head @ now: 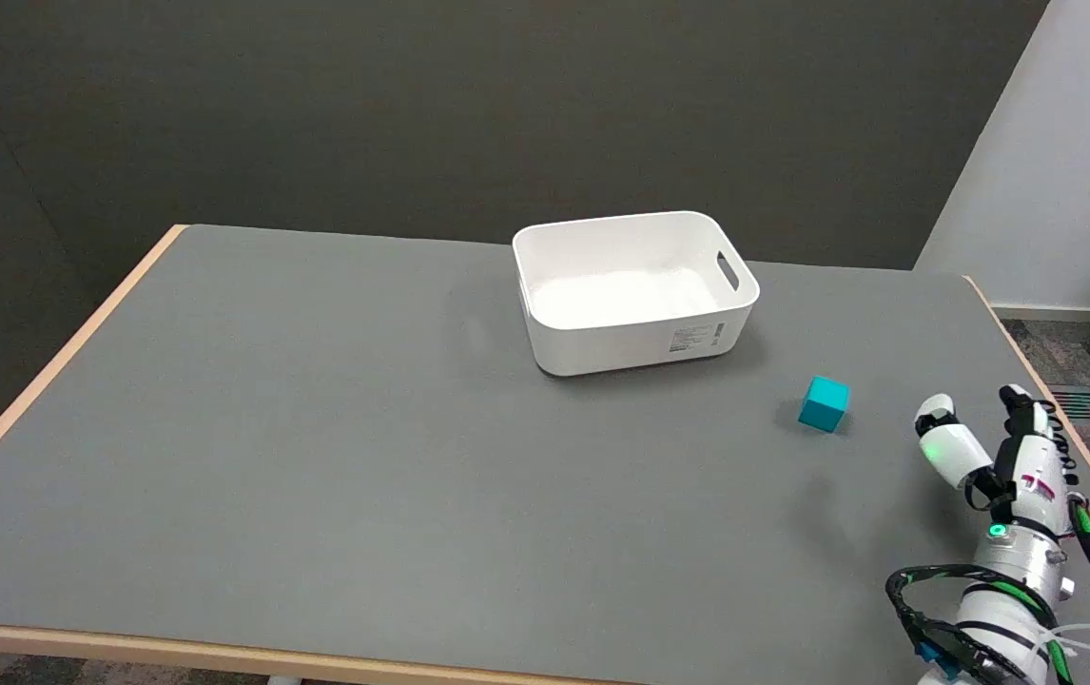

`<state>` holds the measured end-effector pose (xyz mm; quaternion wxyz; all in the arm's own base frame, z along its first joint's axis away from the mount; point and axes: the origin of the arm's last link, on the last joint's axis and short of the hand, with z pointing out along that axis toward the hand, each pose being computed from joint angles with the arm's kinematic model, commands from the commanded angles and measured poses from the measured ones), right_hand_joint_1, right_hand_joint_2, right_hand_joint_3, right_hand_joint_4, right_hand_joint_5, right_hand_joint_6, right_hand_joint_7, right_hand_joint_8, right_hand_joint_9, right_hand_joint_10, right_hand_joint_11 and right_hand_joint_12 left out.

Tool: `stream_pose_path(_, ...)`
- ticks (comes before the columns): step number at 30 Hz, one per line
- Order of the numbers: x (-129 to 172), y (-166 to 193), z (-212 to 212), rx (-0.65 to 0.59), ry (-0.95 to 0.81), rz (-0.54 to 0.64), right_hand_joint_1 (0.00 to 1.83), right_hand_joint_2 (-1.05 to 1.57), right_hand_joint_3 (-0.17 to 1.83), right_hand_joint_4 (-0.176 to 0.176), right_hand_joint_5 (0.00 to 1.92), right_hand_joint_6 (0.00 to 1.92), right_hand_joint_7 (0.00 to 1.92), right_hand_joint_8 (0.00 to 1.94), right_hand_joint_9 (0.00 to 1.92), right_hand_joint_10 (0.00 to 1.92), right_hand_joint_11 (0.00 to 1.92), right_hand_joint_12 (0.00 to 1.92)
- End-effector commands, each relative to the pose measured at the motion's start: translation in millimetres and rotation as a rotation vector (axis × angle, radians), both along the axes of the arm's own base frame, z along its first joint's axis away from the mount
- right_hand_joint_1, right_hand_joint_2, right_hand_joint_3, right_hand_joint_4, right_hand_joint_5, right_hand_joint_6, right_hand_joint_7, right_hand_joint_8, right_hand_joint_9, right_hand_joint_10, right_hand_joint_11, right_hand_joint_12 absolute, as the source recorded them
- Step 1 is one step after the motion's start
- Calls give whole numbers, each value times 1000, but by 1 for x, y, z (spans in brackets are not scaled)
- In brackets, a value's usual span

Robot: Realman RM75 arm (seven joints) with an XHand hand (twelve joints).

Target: Pick up blue wooden cube.

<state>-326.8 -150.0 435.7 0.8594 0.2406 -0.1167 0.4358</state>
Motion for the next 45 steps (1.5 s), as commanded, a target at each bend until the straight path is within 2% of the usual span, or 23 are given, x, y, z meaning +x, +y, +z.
stream_pose_path(1,16,-21,-21,48,19,40,451,668,987,-46,108,408,108,360,50,662,-1,1006)
stream_pose_path(7,60,-48,-47,183,175,82,463,651,975,-46,121,416,123,368,60,668,-1,998)
stream_pose_path(13,84,-50,-94,281,326,16,461,645,962,-72,175,448,259,488,165,765,-1,1069)
stream_pose_path(16,86,-40,-111,260,382,-12,429,652,934,-81,202,465,336,565,249,857,-1,1128)
stream_pose_path(20,88,-27,-126,236,446,-49,482,678,818,-97,232,458,386,581,265,954,-1,1192)
stream_pose_path(25,96,-16,-147,165,478,-108,485,673,796,-121,245,484,423,651,301,1027,30,1248)
stream_pose_path(29,91,-21,-162,96,483,-162,494,665,793,-130,249,496,429,678,313,1054,49,1275)
stream_pose_path(35,69,-30,-170,5,445,-223,506,663,795,-135,248,503,425,687,315,1059,71,1297)
stream_pose_path(40,54,-41,-163,28,412,-288,535,665,802,-142,239,505,393,693,313,1058,104,1335)
stream_pose_path(45,55,-35,-137,55,450,-317,641,644,865,-142,233,519,384,688,314,1027,92,1346)
